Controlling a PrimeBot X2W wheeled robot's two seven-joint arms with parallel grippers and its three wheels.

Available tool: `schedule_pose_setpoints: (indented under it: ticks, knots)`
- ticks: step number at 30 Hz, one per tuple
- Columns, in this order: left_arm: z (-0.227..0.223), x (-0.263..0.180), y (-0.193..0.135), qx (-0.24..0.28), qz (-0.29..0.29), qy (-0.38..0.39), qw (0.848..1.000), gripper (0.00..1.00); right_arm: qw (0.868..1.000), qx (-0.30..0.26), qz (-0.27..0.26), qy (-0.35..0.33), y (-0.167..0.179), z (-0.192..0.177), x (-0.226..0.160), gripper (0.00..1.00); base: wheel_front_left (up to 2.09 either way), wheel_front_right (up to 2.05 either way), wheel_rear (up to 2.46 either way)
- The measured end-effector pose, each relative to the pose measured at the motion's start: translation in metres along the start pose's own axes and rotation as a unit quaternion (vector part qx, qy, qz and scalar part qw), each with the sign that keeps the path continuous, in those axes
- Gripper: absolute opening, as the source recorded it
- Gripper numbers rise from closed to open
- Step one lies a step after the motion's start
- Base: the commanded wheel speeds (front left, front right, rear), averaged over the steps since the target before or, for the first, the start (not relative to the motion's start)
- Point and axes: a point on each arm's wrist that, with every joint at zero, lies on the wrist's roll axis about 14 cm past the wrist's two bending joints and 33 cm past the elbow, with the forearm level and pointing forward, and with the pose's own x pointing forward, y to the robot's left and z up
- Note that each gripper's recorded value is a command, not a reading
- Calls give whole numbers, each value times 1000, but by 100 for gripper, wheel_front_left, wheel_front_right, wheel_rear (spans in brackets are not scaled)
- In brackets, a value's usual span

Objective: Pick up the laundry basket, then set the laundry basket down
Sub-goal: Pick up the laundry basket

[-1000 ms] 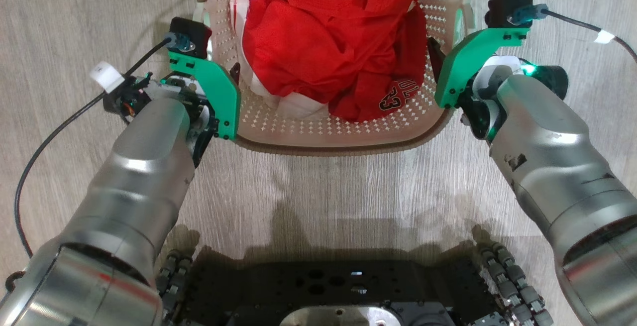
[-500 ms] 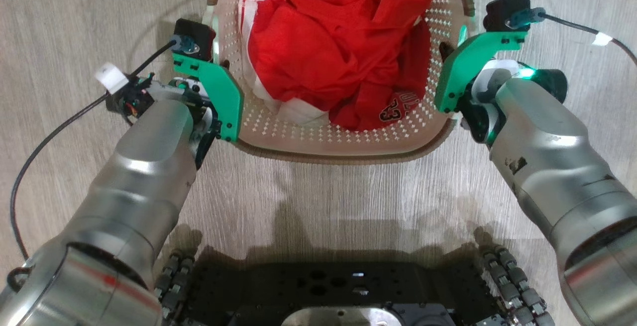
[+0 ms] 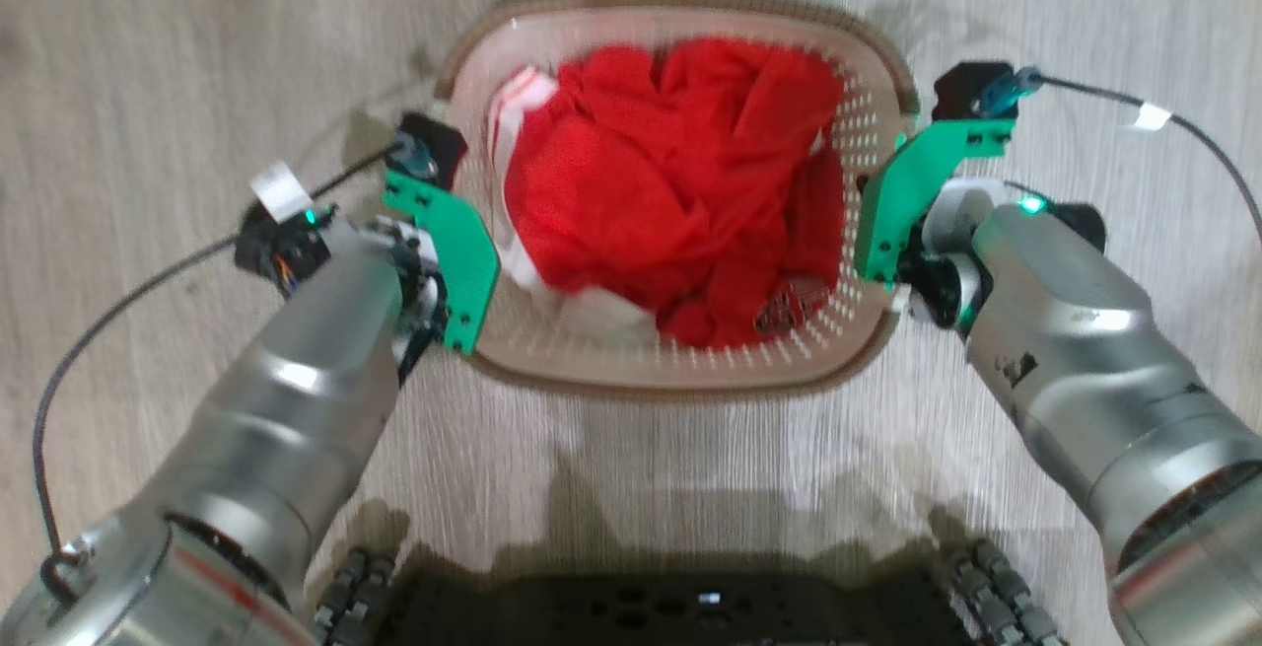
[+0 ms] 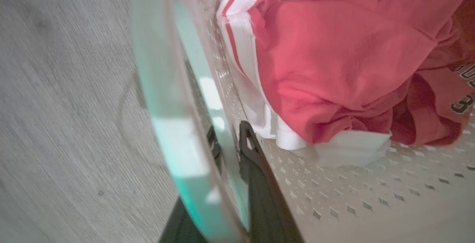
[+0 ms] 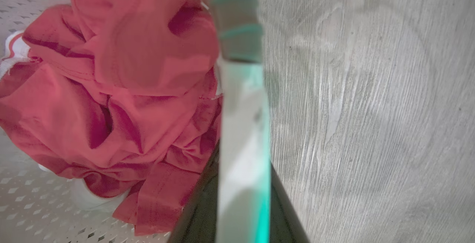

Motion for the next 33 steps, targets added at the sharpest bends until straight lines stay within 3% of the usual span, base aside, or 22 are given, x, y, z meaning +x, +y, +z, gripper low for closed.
schedule_pose_setpoints:
  ticks: [11,24,33]
  knots:
    - [-17,-60,-32,15,-10,5,1000,0,999,-30,4,22,28,-9,-57,0,0,0,0]
    - [-26,-130,-49,17,9,-56,998,0,998,-40,26,-48,70,-23,-131,0,0,0,0]
    - [-28,-156,-57,13,19,-88,996,0,995,-59,27,-77,85,-21,-154,0,0,0,0]
